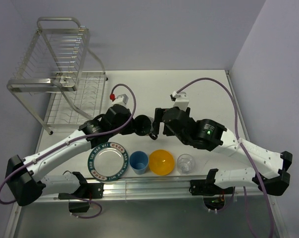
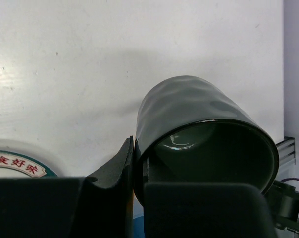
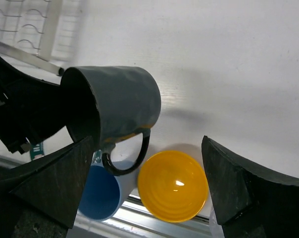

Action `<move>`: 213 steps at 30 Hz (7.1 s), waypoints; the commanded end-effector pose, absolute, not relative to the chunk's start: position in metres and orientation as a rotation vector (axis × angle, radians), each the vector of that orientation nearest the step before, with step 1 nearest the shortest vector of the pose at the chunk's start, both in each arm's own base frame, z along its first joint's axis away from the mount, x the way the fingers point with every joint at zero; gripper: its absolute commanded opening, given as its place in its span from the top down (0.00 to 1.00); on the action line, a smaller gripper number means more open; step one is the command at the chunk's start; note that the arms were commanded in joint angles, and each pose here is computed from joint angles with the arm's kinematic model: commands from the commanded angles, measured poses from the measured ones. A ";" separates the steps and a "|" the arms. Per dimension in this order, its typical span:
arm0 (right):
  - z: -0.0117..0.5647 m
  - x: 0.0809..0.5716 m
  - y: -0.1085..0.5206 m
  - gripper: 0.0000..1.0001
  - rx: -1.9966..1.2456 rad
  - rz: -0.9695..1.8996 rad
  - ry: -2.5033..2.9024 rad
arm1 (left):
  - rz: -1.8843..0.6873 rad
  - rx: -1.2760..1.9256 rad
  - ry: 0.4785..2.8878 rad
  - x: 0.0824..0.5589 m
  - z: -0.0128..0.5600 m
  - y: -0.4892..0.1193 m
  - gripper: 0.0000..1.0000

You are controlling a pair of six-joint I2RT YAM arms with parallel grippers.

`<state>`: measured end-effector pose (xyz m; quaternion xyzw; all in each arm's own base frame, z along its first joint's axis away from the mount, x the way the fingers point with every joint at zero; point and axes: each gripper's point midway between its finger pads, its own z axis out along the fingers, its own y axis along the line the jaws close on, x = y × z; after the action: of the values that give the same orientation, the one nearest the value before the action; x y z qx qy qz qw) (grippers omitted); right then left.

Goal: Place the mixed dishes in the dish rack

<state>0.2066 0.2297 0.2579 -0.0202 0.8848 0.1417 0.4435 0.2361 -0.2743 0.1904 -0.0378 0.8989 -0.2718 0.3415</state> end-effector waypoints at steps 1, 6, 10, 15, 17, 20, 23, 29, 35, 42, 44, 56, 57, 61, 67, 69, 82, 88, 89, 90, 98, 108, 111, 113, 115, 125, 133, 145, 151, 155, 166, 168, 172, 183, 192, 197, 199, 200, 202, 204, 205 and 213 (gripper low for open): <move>0.280 0.201 0.229 0.03 -0.014 0.427 2.170 | -0.910 -0.052 2.058 0.249 0.262 -0.283 1.00; 0.283 0.181 0.244 0.03 -0.024 0.678 2.170 | -0.995 -0.033 1.935 0.252 0.288 -0.267 1.00; 0.313 0.158 0.252 0.07 0.039 1.065 2.054 | -1.148 0.023 1.759 0.236 0.324 -0.257 1.00; 0.345 0.143 0.251 0.14 0.084 1.449 1.890 | -1.231 0.099 1.581 0.219 0.360 -0.249 1.00; 0.359 0.140 0.255 0.15 0.079 1.575 1.833 | -1.287 0.146 1.513 0.208 0.375 -0.250 1.00; 0.356 0.131 0.265 0.19 0.017 1.749 1.823 | -1.344 0.185 1.428 0.194 0.392 -0.248 1.00; 0.364 0.121 0.275 0.21 -0.045 1.884 1.773 | -1.372 0.201 1.375 0.185 0.399 -0.244 1.00; 0.372 0.117 0.281 0.28 -0.073 1.975 1.727 | -1.401 0.222 1.327 0.176 0.410 -0.243 1.00; 0.388 0.112 0.287 0.40 -0.102 2.104 1.643 | -1.421 0.222 1.313 0.175 0.408 -0.244 1.00; 0.393 0.108 0.296 0.51 -0.104 2.202 1.608 | -1.458 0.238 1.294 0.177 0.408 -0.252 1.00; 0.394 0.109 0.299 0.60 -0.114 2.215 1.597 | -1.470 0.237 1.292 0.177 0.407 -0.254 1.00; 0.382 0.133 0.305 1.00 -0.145 1.956 1.633 | -1.403 0.241 1.383 0.183 0.397 -0.253 0.97; 0.370 0.138 0.305 1.00 -0.121 1.896 1.695 | -1.371 0.217 1.412 0.188 0.394 -0.250 0.88; 0.360 0.157 0.296 1.00 -0.124 1.665 1.720 | -1.244 0.127 1.555 0.200 0.368 -0.237 0.25; 0.344 0.183 0.284 1.00 -0.131 1.428 1.756 | -1.078 -0.044 1.684 0.213 0.344 -0.209 0.10; 0.342 0.191 0.280 1.00 -0.132 1.370 1.732 | -1.024 -0.092 1.739 0.215 0.331 -0.200 0.09; 0.314 0.286 0.338 1.00 -0.527 0.903 1.695 | -0.946 -0.177 1.591 0.187 0.419 -0.143 0.14; 0.297 0.341 0.392 1.00 -0.694 0.787 1.695 | -0.908 -0.152 1.418 0.181 0.473 -0.123 0.13; 0.294 0.351 0.406 1.00 -0.724 0.779 1.688 | -0.910 -0.144 1.397 0.180 0.477 -0.123 0.12; 0.291 0.357 0.412 1.00 -0.744 0.773 1.683 | -0.925 -0.134 1.377 0.176 0.479 -0.123 0.12; 0.283 0.402 0.468 1.00 -0.924 0.702 1.595 | -0.960 -0.102 1.267 0.163 0.491 -0.117 0.12; 0.268 0.413 0.531 1.00 -1.057 0.750 1.507 | -0.996 -0.079 1.248 0.159 0.486 -0.121 0.12; 0.260 0.412 0.543 1.00 -1.062 0.780 1.488 | -1.007 -0.076 1.241 0.156 0.487 -0.121 0.12; 0.256 0.409 0.553 1.00 -1.067 0.812 1.467 | -1.011 -0.078 1.233 0.154 0.488 -0.119 0.12; 0.251 0.407 0.560 1.00 -1.069 0.818 1.454 | -1.015 -0.083 1.225 0.153 0.489 -0.117 0.12; 0.229 0.398 0.593 1.00 -1.088 0.874 1.419 | -1.024 -0.073 1.220 0.151 0.492 -0.118 0.13; 0.225 0.401 0.608 1.00 -1.069 0.879 1.386 | -1.027 -0.073 1.223 0.151 0.490 -0.119 0.13; 0.201 0.404 0.613 1.00 -1.066 0.880 1.424 | -1.038 -0.071 1.211 0.149 0.491 -0.119 0.13; 0.196 0.403 0.616 1.00 -1.069 0.888 1.428 | -1.040 -0.070 1.212 0.148 0.490 -0.119 0.13; 0.185 0.404 0.616 0.95 -1.077 0.880 1.444 | -1.040 -0.071 1.204 0.146 0.492 -0.116 0.13; 0.181 0.405 0.617 0.66 -1.077 0.851 1.449 | -1.066 -0.068 1.211 0.148 0.490 -0.123 0.12; 0.183 0.406 0.618 0.59 -1.077 0.847 1.440 | -1.068 -0.056 1.221 0.149 0.490 -0.127 0.12; 0.177 0.404 0.613 0.40 -1.087 0.839 1.471 | -1.062 -0.053 1.244 0.152 0.486 -0.129 0.12; 0.216 0.403 0.614 0.18 -0.975 0.924 1.441 | -1.050 -0.065 1.266 0.159 0.475 -0.133 0.12; 0.212 0.400 0.619 0.90 -0.788 1.084 1.562 | -1.041 -0.068 1.275 0.161 0.474 -0.133 0.12; 0.204 0.418 0.611 1.00 -0.582 1.079 1.660 | -1.042 -0.076 1.267 0.159 0.475 -0.130 0.12; 0.198 0.424 0.613 1.00 -0.531 1.084 1.677 | -1.044 -0.075 1.268 0.159 0.474 -0.130 0.12; 0.199 0.425 0.614 1.00 -0.500 1.101 1.687 | -1.045 -0.074 1.270 0.159 0.474 -0.130 0.12; 0.195 0.428 0.616 1.00 -0.449 1.128 1.695 | -1.049 -0.073 1.274 0.159 0.472 -0.131 0.12; 0.188 0.431 0.616 1.00 -0.422 1.134 1.700 | -1.052 -0.071 1.274 0.158 0.471 -0.132 0.12; 0.189 0.431 0.618 1.00 -0.399 1.167 1.700 | -1.055 -0.072 1.272 0.157 0.472 -0.131 0.12; 0.165 0.422 0.639 1.00 -0.355 1.354 1.712 | -1.046 -0.073 1.270 0.158 0.475 -0.130 0.12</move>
<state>0.4264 0.6292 0.1615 -0.1610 0.7101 0.5073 0.4609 0.1617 -0.1320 0.4671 -0.0324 0.5760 -0.4591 0.6756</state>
